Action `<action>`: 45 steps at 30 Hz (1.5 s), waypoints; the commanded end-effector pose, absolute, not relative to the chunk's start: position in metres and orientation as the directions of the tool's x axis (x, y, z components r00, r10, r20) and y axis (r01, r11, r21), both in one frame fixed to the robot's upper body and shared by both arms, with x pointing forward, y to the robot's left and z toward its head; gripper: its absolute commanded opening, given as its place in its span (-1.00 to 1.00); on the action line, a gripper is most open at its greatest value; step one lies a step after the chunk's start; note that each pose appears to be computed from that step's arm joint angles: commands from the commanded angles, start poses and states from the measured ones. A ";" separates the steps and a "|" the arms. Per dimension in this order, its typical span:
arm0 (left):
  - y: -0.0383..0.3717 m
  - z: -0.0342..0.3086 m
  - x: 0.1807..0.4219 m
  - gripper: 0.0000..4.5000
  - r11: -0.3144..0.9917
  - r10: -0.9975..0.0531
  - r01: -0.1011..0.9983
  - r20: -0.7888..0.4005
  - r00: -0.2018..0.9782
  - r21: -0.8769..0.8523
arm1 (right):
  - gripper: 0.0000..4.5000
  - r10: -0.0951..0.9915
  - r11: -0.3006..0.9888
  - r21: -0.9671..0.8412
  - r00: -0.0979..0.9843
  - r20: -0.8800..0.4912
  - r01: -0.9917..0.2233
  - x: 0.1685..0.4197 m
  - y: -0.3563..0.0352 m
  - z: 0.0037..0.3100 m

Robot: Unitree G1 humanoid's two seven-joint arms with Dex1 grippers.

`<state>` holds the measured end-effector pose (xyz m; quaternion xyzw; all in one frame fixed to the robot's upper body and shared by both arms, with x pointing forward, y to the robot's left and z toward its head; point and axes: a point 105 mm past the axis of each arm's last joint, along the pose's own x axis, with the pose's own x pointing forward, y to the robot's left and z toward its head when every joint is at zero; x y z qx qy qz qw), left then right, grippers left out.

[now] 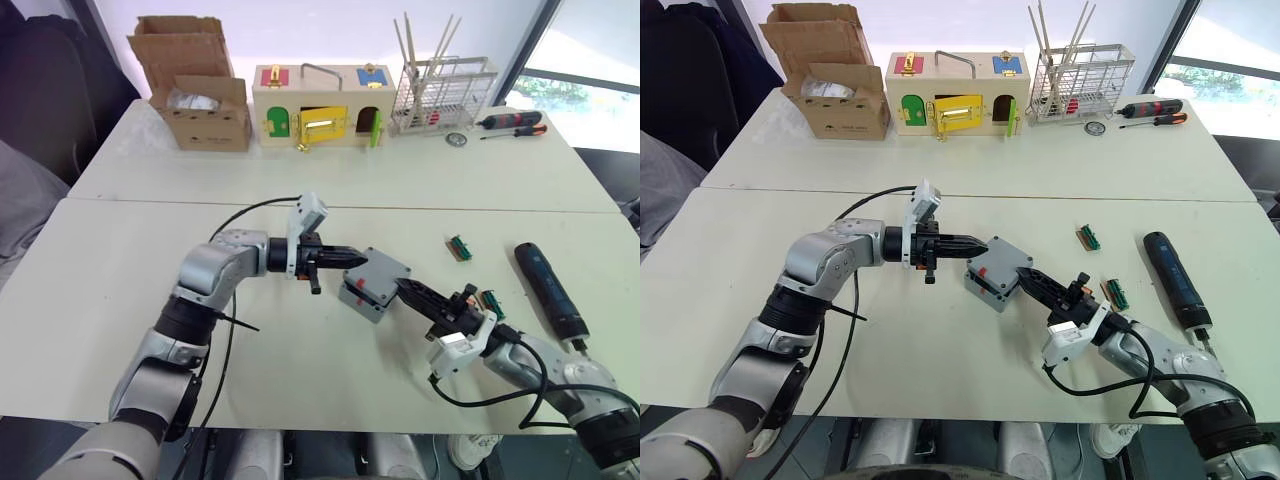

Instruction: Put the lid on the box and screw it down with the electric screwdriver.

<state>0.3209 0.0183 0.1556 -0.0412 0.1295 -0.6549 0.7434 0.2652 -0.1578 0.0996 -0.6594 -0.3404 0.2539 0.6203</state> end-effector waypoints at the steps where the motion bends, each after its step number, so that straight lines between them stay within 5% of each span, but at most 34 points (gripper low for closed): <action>1: 0.015 0.168 0.318 -0.93 0.107 -0.990 0.979 -0.114 0.088 -0.176 | -0.96 0.782 0.010 -0.987 0.614 0.107 0.160 0.259 -0.155 0.105; 25: 0.012 0.151 0.307 -0.93 0.089 -0.983 0.980 -0.175 0.058 -0.176 | -0.96 0.785 -0.018 -0.991 0.616 0.070 0.135 0.263 -0.160 0.087; 38: 0.009 0.107 0.302 -0.93 0.102 -0.934 0.986 -0.354 0.049 -0.133 | -0.96 0.786 -0.037 -0.994 0.617 0.033 0.100 0.261 -0.163 0.079; 45: 0.014 0.096 0.300 -0.96 0.115 -0.921 0.983 -0.387 0.052 -0.142 | 0.49 0.784 -0.048 -0.994 0.621 0.021 0.094 0.259 -0.165 0.077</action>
